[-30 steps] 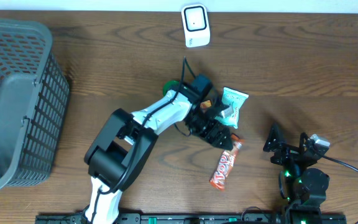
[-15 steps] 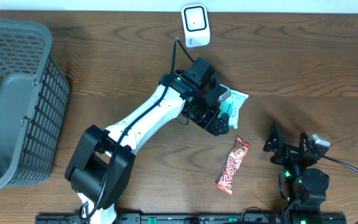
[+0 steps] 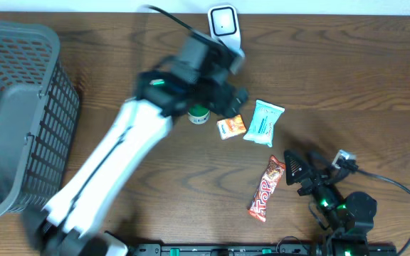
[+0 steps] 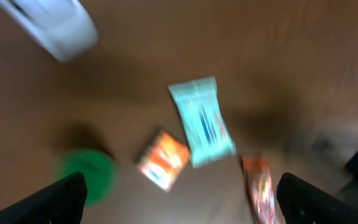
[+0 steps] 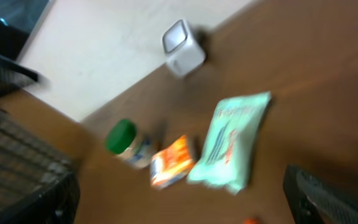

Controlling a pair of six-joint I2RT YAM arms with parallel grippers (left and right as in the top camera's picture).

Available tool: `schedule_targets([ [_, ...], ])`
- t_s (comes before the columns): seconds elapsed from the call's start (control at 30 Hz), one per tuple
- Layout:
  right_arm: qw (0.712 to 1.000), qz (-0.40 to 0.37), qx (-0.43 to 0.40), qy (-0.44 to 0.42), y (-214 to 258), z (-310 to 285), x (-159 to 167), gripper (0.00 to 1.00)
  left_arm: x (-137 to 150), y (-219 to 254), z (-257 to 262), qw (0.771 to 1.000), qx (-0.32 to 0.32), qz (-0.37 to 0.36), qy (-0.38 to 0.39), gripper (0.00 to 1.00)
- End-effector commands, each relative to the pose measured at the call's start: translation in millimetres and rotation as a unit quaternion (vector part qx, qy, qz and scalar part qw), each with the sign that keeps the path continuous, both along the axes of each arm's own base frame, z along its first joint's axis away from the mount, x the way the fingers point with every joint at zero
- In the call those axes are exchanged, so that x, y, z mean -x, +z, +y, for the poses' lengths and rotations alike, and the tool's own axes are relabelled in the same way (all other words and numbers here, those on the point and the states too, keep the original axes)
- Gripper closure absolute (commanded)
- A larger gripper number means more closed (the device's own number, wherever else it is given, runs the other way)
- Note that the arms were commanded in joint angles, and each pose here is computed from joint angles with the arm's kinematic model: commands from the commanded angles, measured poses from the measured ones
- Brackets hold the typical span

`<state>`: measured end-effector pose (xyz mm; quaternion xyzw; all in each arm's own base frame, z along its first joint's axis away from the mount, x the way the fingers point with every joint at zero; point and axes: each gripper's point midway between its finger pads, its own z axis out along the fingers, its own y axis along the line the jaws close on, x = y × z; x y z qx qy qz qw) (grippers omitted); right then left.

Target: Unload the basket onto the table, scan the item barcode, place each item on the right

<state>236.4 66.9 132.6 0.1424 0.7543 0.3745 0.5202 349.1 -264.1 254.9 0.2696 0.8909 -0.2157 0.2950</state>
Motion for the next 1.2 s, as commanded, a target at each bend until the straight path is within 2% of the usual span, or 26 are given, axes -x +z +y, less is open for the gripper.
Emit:
schedule_targets([
  [0.0, 0.979, 0.105, -0.147, 0.094, -5.4, 37.4, 21.6, 0.01, -9.0, 70.0, 47.3, 0.993, 0.027, -0.084, 0.082, 0.02],
  [0.07, 0.976, 0.107, -0.144, 0.128, -5.0, 46.0, 28.1, 0.01, -6.9, 84.9, 64.3, 0.990, 0.034, -0.098, 0.099, 0.02],
  [0.2, 0.973, 0.108, -0.147, 0.141, -3.9, 49.5, 31.2, 0.01, -4.3, 93.3, 84.4, 0.987, 0.034, -0.103, 0.120, 0.02],
  [0.3, 0.975, 0.000, -0.102, 0.196, 34.4, 58.1, 34.2, 0.01, -3.2, 92.8, 94.5, 0.986, 0.030, -0.099, 0.131, 0.02],
  [0.43, 0.977, -0.050, -0.085, 0.187, 79.8, 55.0, 32.2, 0.01, -3.4, 94.4, 102.6, 0.985, 0.030, -0.099, 0.141, 0.02],
  [0.53, 0.986, -0.053, -0.018, 0.158, 103.8, 46.4, 30.3, 0.01, -3.2, 100.8, 109.2, 0.982, 0.034, -0.107, 0.150, 0.02],
  [0.63, 0.992, 0.019, 0.088, 0.087, 96.2, 19.5, 23.6, 0.01, -1.7, 110.6, 116.7, 0.979, 0.041, -0.121, 0.159, 0.02],
  [0.77, 0.970, 0.131, 0.200, 0.038, 93.0, -13.4, 22.3, 0.01, 1.9, 123.3, 125.1, 0.975, 0.048, -0.139, 0.167, 0.02],
  [0.97, 0.920, 0.293, 0.260, 0.008, 66.9, -36.3, 28.5, 0.01, 3.9, 129.2, 132.2, 0.972, 0.051, -0.147, 0.176, 0.02],
  [1.17, 0.869, 0.390, 0.303, 0.023, 29.3, -15.3, 38.2, 0.01, 3.9, 128.9, 132.1, 0.972, 0.051, -0.146, 0.176, 0.02],
])
